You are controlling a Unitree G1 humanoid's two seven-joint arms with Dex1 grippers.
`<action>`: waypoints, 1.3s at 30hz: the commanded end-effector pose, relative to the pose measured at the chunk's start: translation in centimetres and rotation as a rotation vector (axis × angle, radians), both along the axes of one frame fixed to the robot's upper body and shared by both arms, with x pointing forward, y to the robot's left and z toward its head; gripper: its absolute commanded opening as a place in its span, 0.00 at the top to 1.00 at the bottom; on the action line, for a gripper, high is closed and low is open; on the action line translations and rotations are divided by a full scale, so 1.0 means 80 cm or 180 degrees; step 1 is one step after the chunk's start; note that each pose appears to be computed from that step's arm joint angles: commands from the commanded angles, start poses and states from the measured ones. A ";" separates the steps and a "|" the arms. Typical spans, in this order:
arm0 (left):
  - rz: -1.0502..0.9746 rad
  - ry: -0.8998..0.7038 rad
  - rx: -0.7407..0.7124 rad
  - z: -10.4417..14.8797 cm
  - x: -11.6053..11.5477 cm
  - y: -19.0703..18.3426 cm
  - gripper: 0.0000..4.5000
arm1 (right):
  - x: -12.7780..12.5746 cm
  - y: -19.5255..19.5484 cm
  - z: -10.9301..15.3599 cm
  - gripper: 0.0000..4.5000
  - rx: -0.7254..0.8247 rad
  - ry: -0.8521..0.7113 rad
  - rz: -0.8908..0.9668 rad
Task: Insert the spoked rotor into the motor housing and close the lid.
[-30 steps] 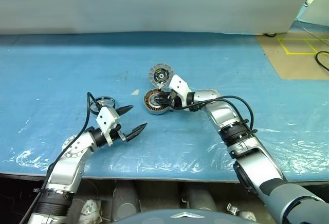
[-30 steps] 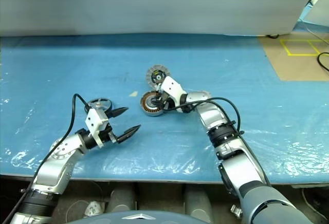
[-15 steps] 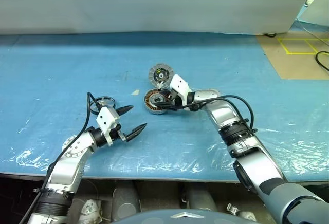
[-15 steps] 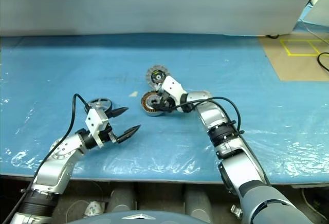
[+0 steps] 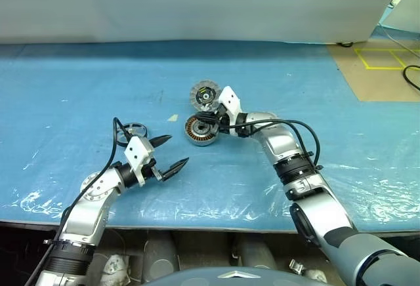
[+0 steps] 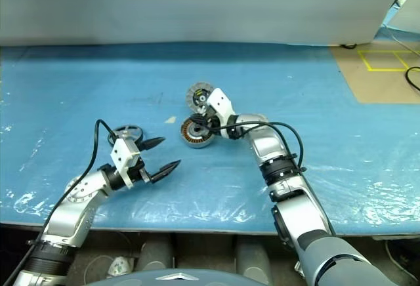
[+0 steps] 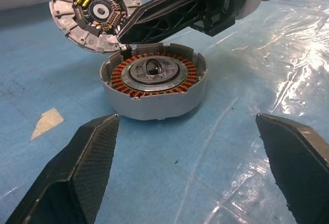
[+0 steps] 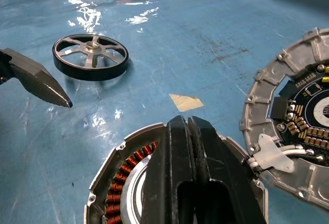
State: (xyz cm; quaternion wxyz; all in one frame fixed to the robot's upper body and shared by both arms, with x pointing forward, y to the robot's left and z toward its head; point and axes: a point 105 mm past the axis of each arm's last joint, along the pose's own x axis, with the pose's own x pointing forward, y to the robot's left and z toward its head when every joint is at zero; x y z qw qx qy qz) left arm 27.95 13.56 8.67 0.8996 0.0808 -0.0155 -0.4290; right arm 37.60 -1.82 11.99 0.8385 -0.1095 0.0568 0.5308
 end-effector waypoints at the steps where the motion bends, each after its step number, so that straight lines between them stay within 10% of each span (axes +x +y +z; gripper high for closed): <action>1: -0.0025 -0.0099 0.0022 0.009 0.000 0.000 0.00 | -0.002 0.005 0.007 0.99 -0.0034 -0.0153 0.0064; 39: -0.0016 -0.0129 0.0017 0.012 0.003 -0.001 0.00 | -0.002 -0.023 -0.067 0.99 -0.0692 0.0364 -0.0195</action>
